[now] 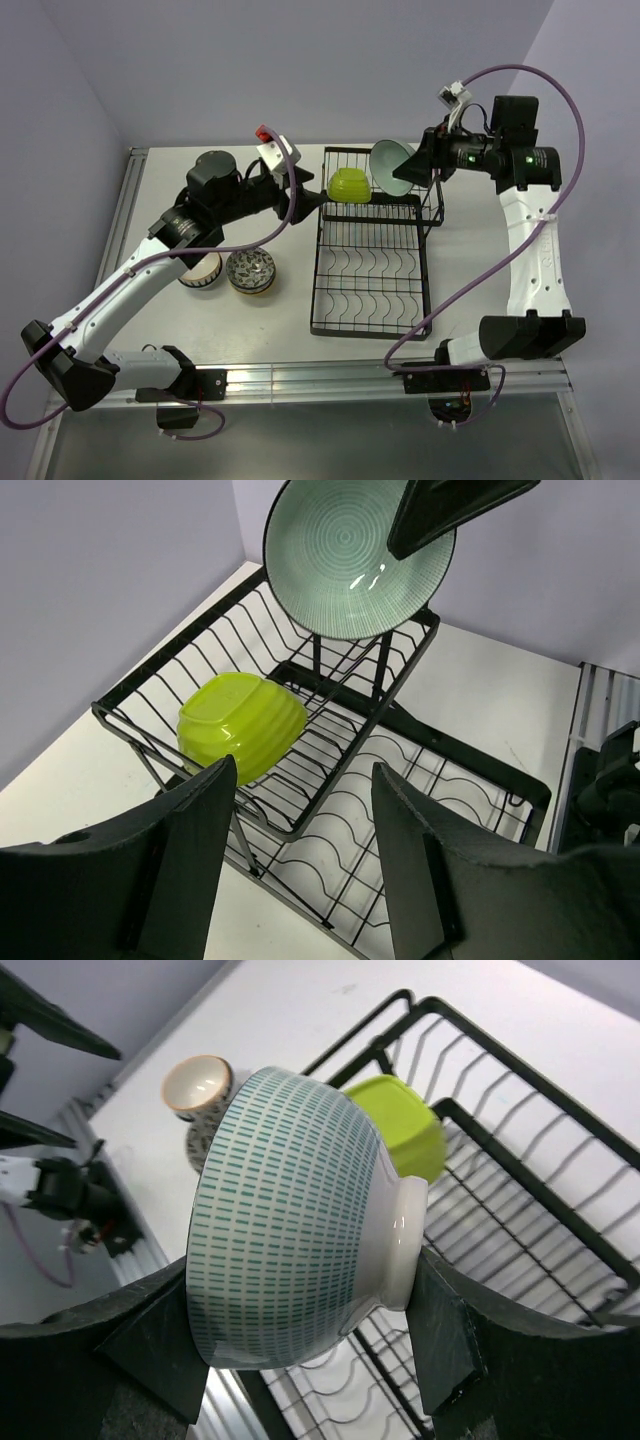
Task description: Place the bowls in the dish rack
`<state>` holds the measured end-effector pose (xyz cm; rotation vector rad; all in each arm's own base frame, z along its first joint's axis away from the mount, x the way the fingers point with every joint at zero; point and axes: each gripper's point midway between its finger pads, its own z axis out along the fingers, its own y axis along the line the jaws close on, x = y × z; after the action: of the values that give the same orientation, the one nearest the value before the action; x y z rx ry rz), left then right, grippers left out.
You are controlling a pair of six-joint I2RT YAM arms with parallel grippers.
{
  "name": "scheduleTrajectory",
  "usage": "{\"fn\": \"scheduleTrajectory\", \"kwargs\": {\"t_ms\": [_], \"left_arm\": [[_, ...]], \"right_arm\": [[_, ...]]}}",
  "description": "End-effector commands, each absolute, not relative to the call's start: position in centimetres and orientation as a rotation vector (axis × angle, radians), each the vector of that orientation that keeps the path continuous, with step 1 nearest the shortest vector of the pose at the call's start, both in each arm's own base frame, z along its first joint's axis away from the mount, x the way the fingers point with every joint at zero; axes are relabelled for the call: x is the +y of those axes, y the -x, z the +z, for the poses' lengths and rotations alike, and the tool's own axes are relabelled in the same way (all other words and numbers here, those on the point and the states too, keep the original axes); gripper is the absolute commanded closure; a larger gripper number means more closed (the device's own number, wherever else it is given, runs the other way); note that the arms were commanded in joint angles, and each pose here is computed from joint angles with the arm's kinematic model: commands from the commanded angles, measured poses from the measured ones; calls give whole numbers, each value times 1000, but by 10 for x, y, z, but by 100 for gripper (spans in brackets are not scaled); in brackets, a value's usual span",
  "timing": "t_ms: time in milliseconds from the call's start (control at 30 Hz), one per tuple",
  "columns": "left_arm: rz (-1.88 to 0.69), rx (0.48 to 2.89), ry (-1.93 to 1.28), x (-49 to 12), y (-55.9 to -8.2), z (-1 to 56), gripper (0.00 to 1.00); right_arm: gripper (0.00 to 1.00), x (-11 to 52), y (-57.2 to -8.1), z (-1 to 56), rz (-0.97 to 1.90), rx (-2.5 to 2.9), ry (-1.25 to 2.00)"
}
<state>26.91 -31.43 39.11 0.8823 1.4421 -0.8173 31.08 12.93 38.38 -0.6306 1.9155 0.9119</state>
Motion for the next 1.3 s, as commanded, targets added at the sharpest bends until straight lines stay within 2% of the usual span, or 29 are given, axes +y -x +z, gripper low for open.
{"fn": "scheduleTrajectory", "kwargs": {"t_ms": [0,600,967,1267], "left_arm": [[-868,1396,-854,-313,-263,416,38],[-881,1430,-824,-304,-267,400,37],[-875,1438,-823,-298,-269,396,39],[-865,1435,-816,-292,-265,393,38]], "right_arm": [[100,112,-316,387,763,1901,749],[100,71,-377,348,447,2012,958],[100,80,-386,306,151,1988,1206],[100,93,-385,299,50,1944,1331]]}}
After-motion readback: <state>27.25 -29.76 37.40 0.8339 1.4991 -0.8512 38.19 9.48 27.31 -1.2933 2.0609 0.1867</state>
